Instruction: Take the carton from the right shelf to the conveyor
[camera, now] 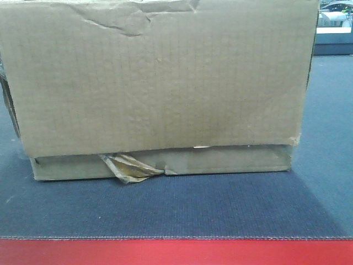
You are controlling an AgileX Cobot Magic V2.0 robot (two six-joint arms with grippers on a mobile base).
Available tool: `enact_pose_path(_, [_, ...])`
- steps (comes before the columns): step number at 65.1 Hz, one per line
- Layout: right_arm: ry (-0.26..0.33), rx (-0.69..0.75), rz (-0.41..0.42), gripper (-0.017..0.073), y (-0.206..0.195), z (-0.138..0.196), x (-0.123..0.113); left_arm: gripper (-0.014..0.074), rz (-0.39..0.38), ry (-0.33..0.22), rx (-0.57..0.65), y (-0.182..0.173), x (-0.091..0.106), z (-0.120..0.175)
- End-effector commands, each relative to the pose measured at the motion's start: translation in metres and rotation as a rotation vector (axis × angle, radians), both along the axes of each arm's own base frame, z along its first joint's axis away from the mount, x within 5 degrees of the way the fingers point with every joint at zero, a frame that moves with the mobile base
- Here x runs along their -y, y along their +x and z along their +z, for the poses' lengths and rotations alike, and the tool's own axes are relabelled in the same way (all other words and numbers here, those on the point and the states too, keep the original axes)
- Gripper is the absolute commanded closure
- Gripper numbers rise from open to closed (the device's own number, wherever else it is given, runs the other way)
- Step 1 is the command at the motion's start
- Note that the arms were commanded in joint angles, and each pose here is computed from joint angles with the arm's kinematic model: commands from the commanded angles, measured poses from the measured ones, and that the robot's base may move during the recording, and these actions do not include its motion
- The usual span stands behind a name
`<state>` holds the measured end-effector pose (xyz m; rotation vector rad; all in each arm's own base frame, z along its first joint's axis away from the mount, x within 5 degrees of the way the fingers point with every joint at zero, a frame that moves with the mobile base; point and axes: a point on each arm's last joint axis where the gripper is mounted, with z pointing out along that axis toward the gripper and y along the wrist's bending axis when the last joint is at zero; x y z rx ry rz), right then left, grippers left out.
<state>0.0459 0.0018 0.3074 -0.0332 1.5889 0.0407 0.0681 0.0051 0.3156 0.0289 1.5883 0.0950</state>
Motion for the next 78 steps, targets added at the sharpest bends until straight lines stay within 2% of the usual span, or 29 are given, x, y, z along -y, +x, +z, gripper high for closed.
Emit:
enact_pose_path(1, [-0.008, 0.076, -0.002, 0.0638, -0.013, 0.002, 0.001, 0.0576, -0.003, 0.004, 0.046, -0.006, 0.0, 0.003])
enact_pose_path(62, [-0.006, 0.103, -0.002, 0.0638, -0.016, 0.004, 0.001, 0.058, -0.003, 0.003, 0.056, -0.008, 0.0, 0.003])
enact_pose_path(72, [-0.006, 0.103, -0.002, 0.0638, -0.016, 0.004, 0.001, 0.058, -0.008, -0.051, 0.044, -0.011, 0.001, -0.001])
enact_pose_path(74, [-0.006, 0.103, -0.002, 0.0638, -0.016, 0.004, 0.001, 0.058, -0.011, -0.039, 0.047, -0.012, 0.002, -0.004])
enact_pose_path(75, [-0.006, 0.103, -0.002, 0.0638, -0.016, 0.004, 0.001, 0.058, -0.011, -0.015, 0.049, -0.012, 0.002, -0.005])
enact_pose_path(78, [-0.006, 0.103, -0.002, 0.0638, -0.016, 0.004, 0.001, 0.058, -0.002, -0.004, 0.066, -0.014, 0.003, -0.013])
